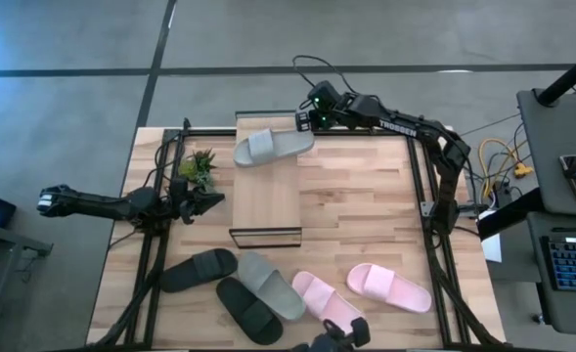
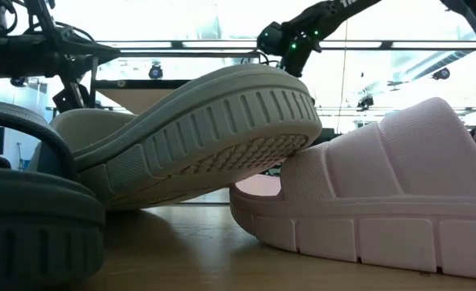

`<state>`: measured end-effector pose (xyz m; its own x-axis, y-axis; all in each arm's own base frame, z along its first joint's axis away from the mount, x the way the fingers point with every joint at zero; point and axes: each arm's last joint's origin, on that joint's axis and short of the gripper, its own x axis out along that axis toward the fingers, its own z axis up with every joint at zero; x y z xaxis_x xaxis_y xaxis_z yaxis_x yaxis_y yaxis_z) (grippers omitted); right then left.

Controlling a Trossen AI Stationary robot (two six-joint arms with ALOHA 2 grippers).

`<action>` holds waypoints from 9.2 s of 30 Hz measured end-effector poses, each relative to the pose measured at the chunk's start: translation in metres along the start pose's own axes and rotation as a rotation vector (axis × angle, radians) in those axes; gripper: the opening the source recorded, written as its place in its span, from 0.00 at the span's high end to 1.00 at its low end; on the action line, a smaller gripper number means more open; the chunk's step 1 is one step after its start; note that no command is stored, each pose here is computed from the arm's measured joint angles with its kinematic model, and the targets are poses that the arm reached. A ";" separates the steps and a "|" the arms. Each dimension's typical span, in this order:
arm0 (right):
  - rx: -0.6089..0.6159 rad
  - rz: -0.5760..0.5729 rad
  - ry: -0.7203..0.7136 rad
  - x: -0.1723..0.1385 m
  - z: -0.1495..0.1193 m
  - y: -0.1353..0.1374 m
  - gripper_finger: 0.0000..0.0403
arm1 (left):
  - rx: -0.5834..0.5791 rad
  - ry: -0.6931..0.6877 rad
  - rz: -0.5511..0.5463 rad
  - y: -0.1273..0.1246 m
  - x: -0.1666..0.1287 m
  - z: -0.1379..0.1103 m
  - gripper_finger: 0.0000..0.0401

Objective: Pick and place slides into the shelf
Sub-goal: Put the left gray slide on the shelf, then put the gray slide on the shelf

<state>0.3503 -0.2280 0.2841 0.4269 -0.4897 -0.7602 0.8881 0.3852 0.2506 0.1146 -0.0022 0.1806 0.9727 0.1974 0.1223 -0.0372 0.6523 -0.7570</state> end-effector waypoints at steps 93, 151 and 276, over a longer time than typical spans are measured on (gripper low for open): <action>0.571 0.422 0.279 -0.198 -0.444 0.172 0.50 | 0.257 0.872 -0.103 -0.061 -0.007 0.020 1.00; 0.680 0.147 0.191 -0.090 -0.404 0.262 0.50 | 0.412 0.886 -0.278 -0.050 -0.060 0.037 1.00; 0.022 0.710 0.329 -0.077 -0.085 0.187 0.97 | 0.543 0.506 0.035 -0.061 -0.039 0.055 1.00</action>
<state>0.4692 -0.0520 0.3384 0.8250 0.1266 -0.5508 0.4256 0.5021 0.7528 0.0658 -0.0092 0.2572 0.9507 -0.0509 -0.3061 -0.0506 0.9478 -0.3148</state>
